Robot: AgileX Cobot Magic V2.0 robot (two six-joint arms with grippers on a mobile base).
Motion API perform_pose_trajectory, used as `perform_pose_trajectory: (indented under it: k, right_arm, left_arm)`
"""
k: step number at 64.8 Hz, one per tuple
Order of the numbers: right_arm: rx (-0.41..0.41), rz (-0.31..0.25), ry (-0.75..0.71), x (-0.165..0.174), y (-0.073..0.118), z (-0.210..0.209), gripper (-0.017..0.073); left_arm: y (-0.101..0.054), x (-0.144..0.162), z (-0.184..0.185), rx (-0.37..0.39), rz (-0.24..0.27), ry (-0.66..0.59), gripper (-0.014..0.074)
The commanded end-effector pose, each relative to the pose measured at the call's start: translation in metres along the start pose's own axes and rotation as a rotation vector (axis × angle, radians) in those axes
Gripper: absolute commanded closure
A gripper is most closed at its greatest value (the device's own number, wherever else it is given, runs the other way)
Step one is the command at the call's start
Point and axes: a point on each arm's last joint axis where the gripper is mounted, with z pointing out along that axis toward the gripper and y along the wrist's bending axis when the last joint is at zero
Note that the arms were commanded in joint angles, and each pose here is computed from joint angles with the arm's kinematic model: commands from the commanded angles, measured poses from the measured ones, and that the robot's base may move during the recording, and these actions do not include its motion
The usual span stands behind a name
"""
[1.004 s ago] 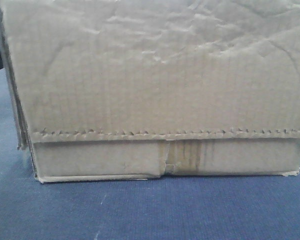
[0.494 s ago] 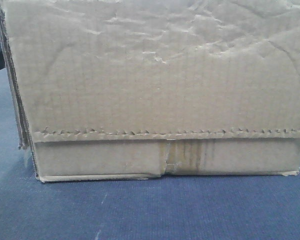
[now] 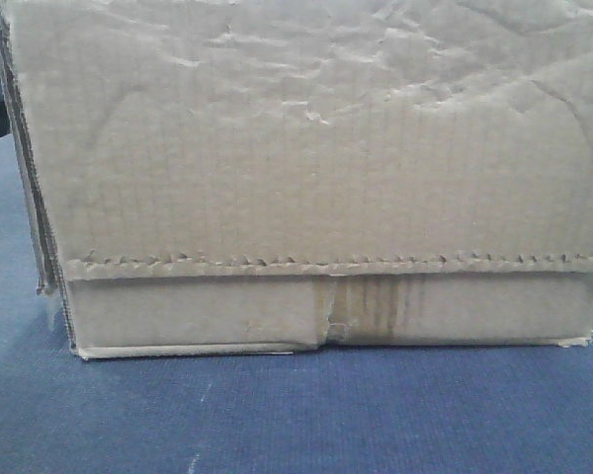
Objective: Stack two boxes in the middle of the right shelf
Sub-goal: 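Grip both side walls of the plain box with both grippers and lift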
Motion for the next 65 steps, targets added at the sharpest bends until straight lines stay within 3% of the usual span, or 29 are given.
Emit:
perform_pose_trajectory:
  k: [1, 40, 45, 49, 54, 60, 65]
  right_arm:
    - [0.002, -0.004, 0.049, -0.001, -0.001, 0.012, 0.0001]
    - [-0.006, 0.01, 0.278, 0.003, -0.005, 0.098, 0.0031]
    - [-0.005, 0.01, 0.272, 0.002, -0.006, 0.101, 0.013]
    - [-0.004, 0.01, 0.262, 0.001, -0.006, 0.101, 0.0251]
    - [-0.004, 0.01, 0.258, 0.001, -0.006, 0.101, 0.0444]
    - [-0.004, 0.01, 0.258, 0.001, -0.006, 0.101, 0.0708]
    - [-0.004, 0.01, 0.254, 0.001, -0.006, 0.101, 0.0713]
  left_arm:
    - [-0.009, 0.011, 0.015, 0.026, 0.02, 0.06, 0.0096]
    - [-0.018, 0.026, 0.094, 0.065, -0.017, 0.262, 0.0099]
    - [-0.018, 0.027, 0.098, 0.06, -0.042, 0.271, 0.0137]
    - [-0.018, 0.027, 0.099, 0.06, -0.041, 0.276, 0.0223]
    - [-0.018, 0.027, 0.1, 0.059, -0.043, 0.277, 0.0407]
    - [-0.018, 0.027, 0.1, 0.059, -0.043, 0.277, 0.0704]
    - [-0.018, 0.027, 0.1, 0.057, -0.059, 0.278, 0.0705]
